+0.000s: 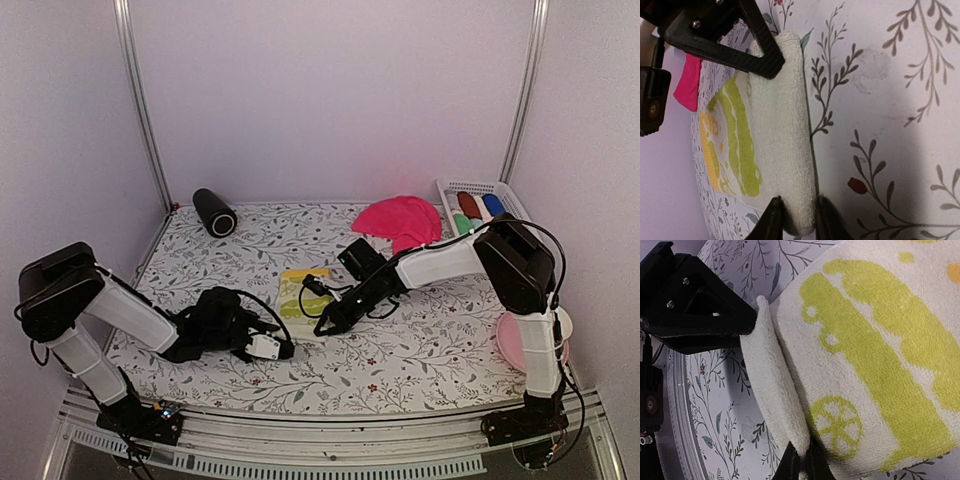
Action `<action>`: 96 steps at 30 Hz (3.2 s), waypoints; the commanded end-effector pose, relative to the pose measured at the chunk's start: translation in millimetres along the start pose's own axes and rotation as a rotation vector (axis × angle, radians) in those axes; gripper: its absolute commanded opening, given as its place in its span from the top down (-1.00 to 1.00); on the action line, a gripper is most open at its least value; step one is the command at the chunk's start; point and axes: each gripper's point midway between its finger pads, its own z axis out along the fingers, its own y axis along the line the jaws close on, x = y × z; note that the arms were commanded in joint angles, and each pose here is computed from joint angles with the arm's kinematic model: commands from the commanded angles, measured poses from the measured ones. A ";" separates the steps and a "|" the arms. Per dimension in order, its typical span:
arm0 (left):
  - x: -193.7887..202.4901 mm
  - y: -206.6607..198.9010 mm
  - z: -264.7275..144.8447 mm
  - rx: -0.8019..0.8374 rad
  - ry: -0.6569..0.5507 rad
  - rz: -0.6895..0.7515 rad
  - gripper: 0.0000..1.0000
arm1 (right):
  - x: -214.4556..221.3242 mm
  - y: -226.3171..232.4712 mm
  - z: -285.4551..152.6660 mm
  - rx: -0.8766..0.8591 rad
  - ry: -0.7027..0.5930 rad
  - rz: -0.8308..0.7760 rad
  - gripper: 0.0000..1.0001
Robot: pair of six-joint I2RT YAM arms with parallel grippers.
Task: Roll the towels
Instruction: Roll the towel at the center of the board.
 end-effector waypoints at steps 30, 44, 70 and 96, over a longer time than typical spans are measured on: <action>-9.3 -19.4 2.7 0.329 0.005 -0.304 1.00 | -8.6 4.9 -73.1 0.338 -0.136 -0.345 -0.32; -9.0 -9.4 -0.9 0.558 -0.055 -0.513 1.00 | -9.8 65.9 -40.9 0.487 -0.252 -0.870 -0.37; -2.1 -8.0 -1.7 0.719 -0.084 -0.621 1.00 | -5.7 23.4 -1.9 0.651 -0.105 -0.957 0.00; 1.3 25.0 -31.1 0.466 -0.174 -0.575 0.02 | 22.8 47.5 20.5 0.339 0.023 -0.732 0.92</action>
